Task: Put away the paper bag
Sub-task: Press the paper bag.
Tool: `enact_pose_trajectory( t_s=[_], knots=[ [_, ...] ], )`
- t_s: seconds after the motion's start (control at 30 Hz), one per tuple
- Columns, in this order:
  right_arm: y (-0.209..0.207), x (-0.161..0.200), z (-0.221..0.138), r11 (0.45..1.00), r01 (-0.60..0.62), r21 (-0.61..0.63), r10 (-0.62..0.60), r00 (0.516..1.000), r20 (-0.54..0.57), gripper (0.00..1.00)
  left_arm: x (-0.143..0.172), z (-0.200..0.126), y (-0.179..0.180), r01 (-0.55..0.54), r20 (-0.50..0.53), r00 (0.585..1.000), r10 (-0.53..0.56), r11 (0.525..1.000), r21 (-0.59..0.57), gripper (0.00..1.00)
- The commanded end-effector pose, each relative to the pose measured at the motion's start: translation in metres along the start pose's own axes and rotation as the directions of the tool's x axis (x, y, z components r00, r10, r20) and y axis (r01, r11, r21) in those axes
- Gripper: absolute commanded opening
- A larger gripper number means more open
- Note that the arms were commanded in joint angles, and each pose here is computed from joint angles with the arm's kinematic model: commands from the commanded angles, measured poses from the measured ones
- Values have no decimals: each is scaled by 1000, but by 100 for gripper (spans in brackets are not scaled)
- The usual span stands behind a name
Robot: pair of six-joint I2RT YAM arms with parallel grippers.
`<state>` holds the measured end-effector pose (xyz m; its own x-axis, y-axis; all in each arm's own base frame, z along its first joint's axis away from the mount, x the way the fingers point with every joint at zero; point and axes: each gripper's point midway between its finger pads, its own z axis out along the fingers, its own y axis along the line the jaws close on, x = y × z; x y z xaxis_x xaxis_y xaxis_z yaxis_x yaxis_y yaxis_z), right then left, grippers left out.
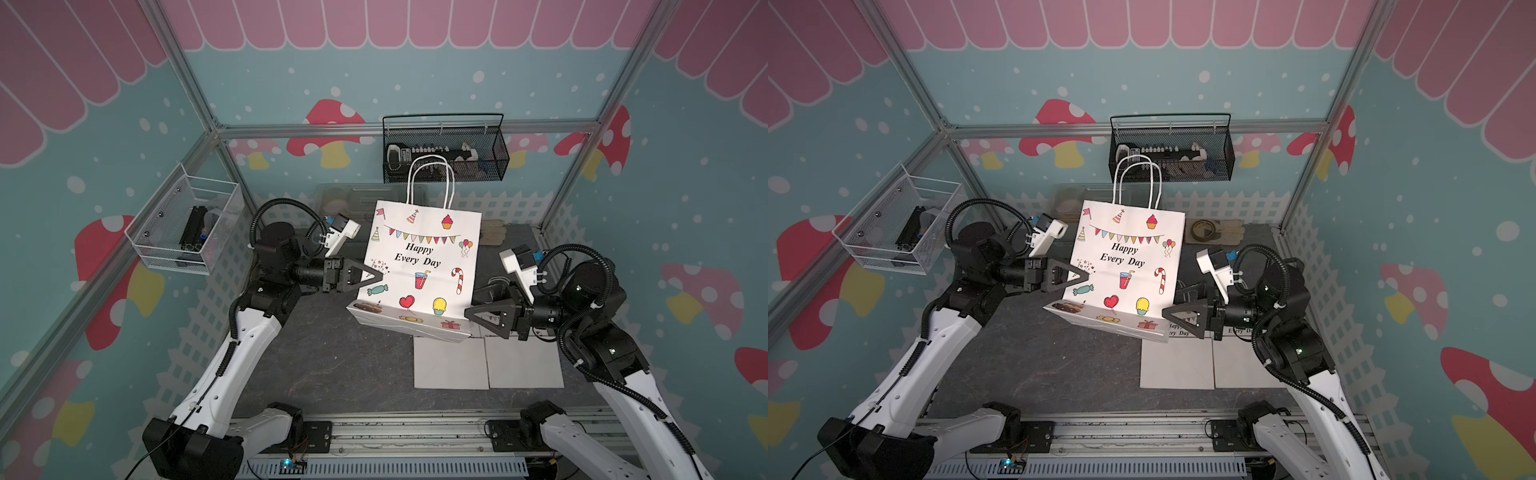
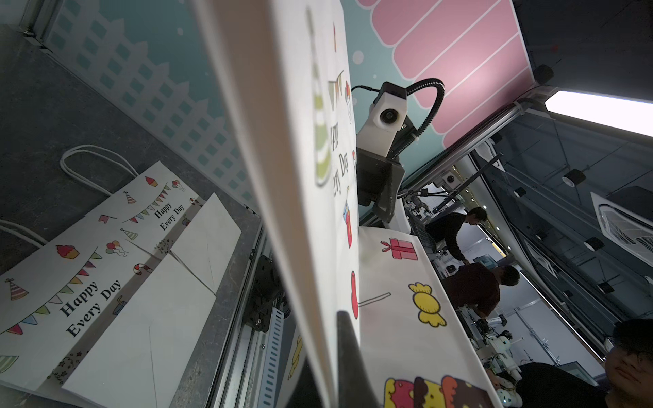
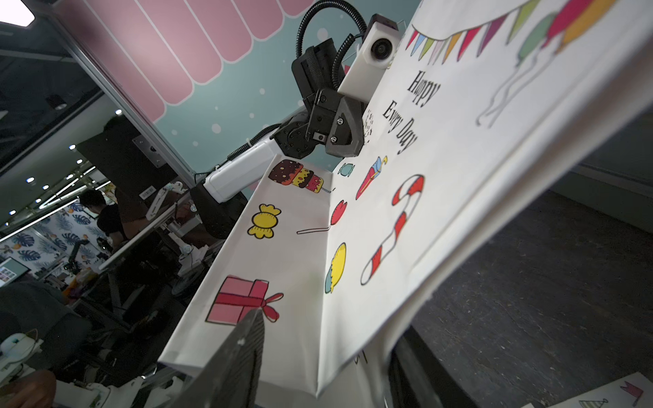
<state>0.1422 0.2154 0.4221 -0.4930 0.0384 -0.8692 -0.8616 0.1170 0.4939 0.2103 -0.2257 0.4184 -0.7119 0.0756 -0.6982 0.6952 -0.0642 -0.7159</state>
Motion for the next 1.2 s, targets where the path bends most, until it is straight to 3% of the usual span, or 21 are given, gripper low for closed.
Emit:
enact_pose_trajectory(
  t_s=[0.0,0.23,0.43,0.57,0.67,0.97,1.17],
  knots=[
    [-3,0,1,1000,2,-7,-2,1000,7,47,-3,-2,-3,-22,8,1000,22,1000,-6,0],
    [-6,-4,2,1000,-3,12,3,1000,13,18,-3,-3,-7,-28,13,1000,28,1000,-9,0],
    [-7,-8,1,999,-5,36,4,1000,26,0,0,-3,-9,-19,10,1000,20,1000,-6,28],
    [-2,-12,-2,999,16,50,-17,999,30,0,6,-4,-11,-14,7,1000,14,1000,-6,46],
    [-1,-13,-2,999,12,47,-13,1000,27,0,12,-4,-11,-13,10,1000,13,1000,-10,53],
    [11,-23,3,999,-18,-36,17,1000,-10,0,25,-7,-22,-51,16,999,52,999,-13,55],
    [25,-26,4,990,-46,-133,40,998,-49,0,27,-7,-33,-88,26,996,88,996,-18,44]
  ],
)
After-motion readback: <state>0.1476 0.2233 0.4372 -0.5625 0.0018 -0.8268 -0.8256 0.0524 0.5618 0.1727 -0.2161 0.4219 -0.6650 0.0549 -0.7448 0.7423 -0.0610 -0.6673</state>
